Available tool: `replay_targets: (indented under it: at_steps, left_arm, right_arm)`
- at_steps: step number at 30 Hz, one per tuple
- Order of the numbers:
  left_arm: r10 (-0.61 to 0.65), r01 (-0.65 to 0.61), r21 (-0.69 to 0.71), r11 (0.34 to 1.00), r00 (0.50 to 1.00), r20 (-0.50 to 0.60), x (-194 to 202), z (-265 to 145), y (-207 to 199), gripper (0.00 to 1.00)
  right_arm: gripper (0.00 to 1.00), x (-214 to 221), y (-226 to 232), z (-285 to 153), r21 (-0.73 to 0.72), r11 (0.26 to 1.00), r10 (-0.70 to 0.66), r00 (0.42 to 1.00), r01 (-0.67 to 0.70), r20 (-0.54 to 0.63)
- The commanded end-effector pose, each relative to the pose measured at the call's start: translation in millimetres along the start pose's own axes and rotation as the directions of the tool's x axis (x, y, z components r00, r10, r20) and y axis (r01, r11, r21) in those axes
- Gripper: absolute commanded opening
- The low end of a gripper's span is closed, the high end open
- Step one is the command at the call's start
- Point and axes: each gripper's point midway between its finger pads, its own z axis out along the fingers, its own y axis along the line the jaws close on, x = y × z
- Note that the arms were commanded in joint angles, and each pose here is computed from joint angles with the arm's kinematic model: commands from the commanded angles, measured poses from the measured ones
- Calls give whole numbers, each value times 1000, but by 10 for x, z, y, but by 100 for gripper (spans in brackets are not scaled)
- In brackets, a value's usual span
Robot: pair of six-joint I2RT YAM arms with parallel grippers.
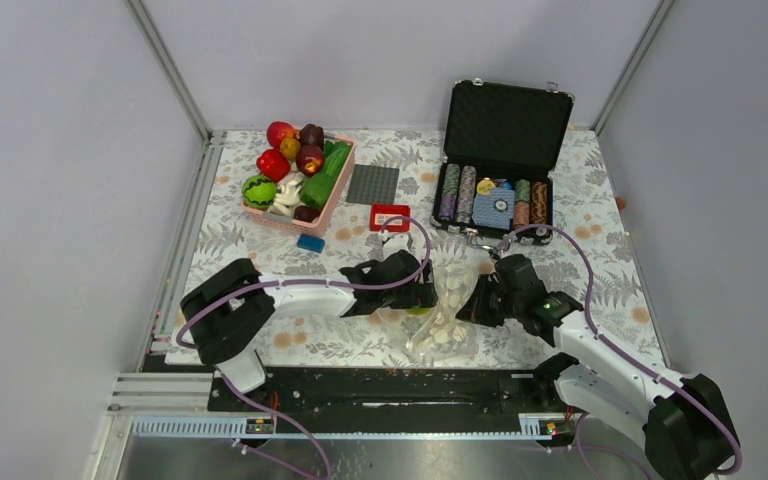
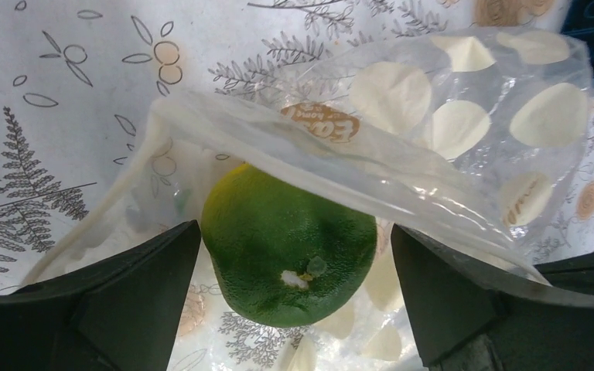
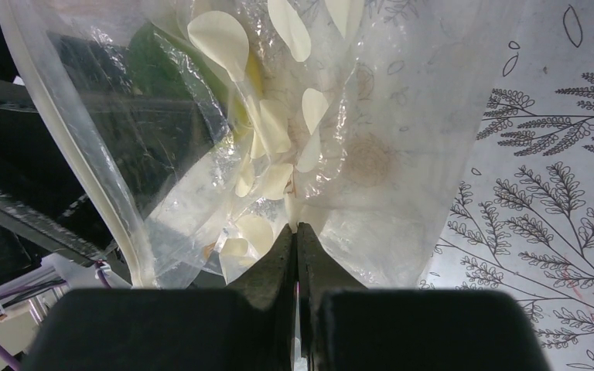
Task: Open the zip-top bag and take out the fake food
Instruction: Pick up the fake fruit from the zipper food storage bag.
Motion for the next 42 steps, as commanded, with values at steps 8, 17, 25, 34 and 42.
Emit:
replay_targets:
  at_steps: [8,17,25,34,42]
  left_arm:
    - [37,-37,-31,999,999,2,-6,36,-62,67]
    - [75,-74,-42,996,997,14,-129,-336,-54,53]
    - [67,-65,-31,997,995,73,-274,-912,95,50]
    - [-5,20,-63,998,973,231,-1015,-1581,581,50]
    - [26,76,-221,972,905,424,-2264,-2157,1192,51]
  right_arm:
    - [0,5,73,-12,-37,999,-26,1000,26,-2]
    - [0,-127,-12,-66,16,1000,-18,996,17,88]
    - [0,-340,-219,-246,113,992,23,965,-54,262]
    - [0,-383,-253,-320,118,991,20,951,-59,309]
    - [0,-323,-237,-278,103,993,19,960,-50,278]
